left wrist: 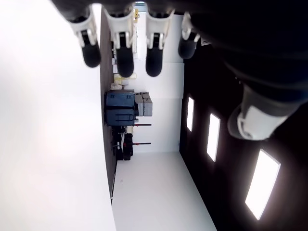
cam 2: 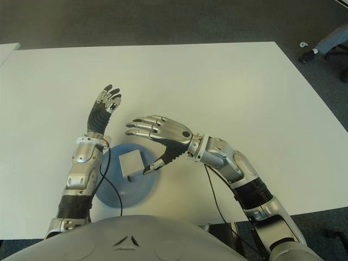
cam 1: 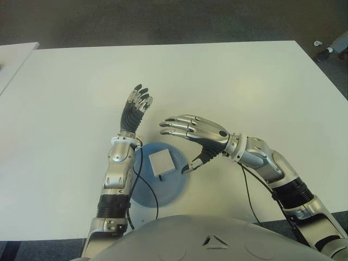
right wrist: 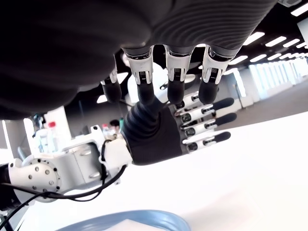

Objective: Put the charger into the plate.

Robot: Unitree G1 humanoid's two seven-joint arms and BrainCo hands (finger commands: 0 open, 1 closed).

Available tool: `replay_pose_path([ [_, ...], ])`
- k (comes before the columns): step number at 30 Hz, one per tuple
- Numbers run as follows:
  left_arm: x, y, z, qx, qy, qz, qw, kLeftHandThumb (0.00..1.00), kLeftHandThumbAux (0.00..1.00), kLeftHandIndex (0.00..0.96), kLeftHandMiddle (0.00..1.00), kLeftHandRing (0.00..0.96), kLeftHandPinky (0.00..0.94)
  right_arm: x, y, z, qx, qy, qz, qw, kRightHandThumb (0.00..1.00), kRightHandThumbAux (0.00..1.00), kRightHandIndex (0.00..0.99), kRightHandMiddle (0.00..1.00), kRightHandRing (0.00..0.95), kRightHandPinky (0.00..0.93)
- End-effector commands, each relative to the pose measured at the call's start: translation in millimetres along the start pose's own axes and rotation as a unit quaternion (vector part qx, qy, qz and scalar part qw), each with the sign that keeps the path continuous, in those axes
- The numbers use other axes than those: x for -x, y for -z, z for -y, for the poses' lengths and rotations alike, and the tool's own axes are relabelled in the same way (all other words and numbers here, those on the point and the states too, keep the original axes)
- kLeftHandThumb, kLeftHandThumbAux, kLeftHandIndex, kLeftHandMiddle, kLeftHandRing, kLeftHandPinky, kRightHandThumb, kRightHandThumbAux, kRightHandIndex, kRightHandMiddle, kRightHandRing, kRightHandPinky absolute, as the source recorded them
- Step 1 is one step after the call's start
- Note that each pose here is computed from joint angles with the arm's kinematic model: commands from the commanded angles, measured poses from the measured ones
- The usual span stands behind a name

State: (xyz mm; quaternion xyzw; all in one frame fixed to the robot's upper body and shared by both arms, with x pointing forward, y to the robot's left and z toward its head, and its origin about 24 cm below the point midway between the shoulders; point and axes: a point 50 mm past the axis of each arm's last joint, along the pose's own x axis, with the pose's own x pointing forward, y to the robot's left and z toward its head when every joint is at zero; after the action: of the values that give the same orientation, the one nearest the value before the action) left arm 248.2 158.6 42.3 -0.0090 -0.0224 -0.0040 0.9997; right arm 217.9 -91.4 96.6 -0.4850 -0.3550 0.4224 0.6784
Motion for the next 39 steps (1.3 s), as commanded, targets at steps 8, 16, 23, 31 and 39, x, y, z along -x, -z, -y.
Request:
replay_pose_path([
  [8, 1.6, 2, 0.8, -0.003, 0.005, 0.001, 1.000, 0.000, 0.529, 0.000, 0.162, 0.168, 0.180, 1.3, 4, -2.1, -0.004, -0.005, -0.010, 1.000, 0.209, 0.230, 0.000, 0.000, 0.000, 0.000],
  [16, 3.0, 2, 0.2, -0.011, 0.006, 0.004, 1.000, 0.000, 0.532, 0.000, 0.165, 0.175, 0.184, 1.7, 16, 5.1, -0.003, 0.009, -0.039, 0.999, 0.190, 0.244, 0.000, 0.000, 0.000, 0.000],
  [23, 4.0, 2, 0.4, -0.006, 0.004, 0.007, 1.000, 0.000, 0.535, 0.000, 0.164, 0.169, 0.158, -3.2, 51, 9.8, -0.048, 0.071, -0.112, 0.990, 0.166, 0.297, 0.000, 0.000, 0.000, 0.000],
  [31, 4.0, 3, -1.9, -0.003, 0.000, 0.007, 1.000, 0.000, 0.529, 0.003, 0.174, 0.169, 0.161, -2.0, 62, 8.9, -0.178, 0.185, -0.182, 0.949, 0.151, 0.434, 0.000, 0.002, 0.000, 0.000],
  [39, 4.3, 4, -5.2, -0.008, -0.002, 0.004, 1.000, 0.000, 0.526, 0.017, 0.182, 0.175, 0.161, 2.2, 75, 8.5, -0.263, 0.234, -0.246, 0.903, 0.112, 0.538, 0.008, 0.021, 0.004, 0.011],
])
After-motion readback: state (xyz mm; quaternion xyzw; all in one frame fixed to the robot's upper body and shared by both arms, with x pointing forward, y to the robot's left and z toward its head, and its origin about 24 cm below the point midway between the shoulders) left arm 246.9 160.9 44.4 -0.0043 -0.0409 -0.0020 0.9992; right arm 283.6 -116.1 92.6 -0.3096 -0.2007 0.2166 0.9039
